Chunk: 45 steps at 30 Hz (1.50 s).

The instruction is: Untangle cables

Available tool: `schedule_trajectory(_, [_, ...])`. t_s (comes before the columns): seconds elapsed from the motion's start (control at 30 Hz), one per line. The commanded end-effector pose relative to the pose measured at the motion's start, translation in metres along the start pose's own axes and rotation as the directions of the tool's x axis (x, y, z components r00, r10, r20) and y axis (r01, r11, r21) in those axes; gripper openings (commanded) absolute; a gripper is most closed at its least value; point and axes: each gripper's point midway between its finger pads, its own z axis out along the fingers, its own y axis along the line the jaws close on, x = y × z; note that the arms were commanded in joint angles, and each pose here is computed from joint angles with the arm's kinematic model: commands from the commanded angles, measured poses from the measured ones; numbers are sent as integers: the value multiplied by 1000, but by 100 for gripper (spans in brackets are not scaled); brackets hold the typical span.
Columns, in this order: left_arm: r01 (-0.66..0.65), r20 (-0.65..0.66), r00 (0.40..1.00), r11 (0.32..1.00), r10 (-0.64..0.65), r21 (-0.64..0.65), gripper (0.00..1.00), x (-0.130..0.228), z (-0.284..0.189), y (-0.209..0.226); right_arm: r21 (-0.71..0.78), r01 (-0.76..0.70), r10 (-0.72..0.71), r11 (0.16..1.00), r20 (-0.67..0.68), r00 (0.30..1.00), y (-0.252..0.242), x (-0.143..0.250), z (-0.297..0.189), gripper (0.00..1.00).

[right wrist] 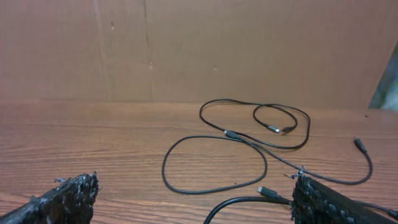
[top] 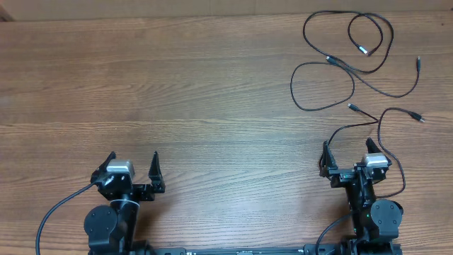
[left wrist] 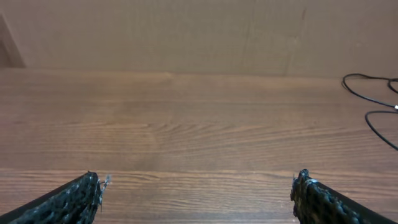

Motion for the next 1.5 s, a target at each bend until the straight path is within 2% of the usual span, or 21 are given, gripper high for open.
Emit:
schedule_trajectory(0.0, [-31,23,999,999,31,-27,100,7,2,6,1,-2,2,1000,6,1000,0,1,0,100])
schedule_trajectory(0.47, [-5,120,993,1000,4,3,99,23,23,5,1,-2,2,1000,6,1000,0,1,0,100])
schedule_trajectory(0.67, [54,112,993,996,-46,-71,99,26,23,16,1,-2,2,1000,6,1000,0,1,0,100])
schedule_trajectory(1.1, [59,121,992,990,-43,-130,99,25,22,26,1,-2,2,1000,6,1000,0,1,0,100])
schedule_trajectory(1.47, [-16,107,994,993,28,-115,99,26,22,22,1,-2,2,1000,6,1000,0,1,0,100])
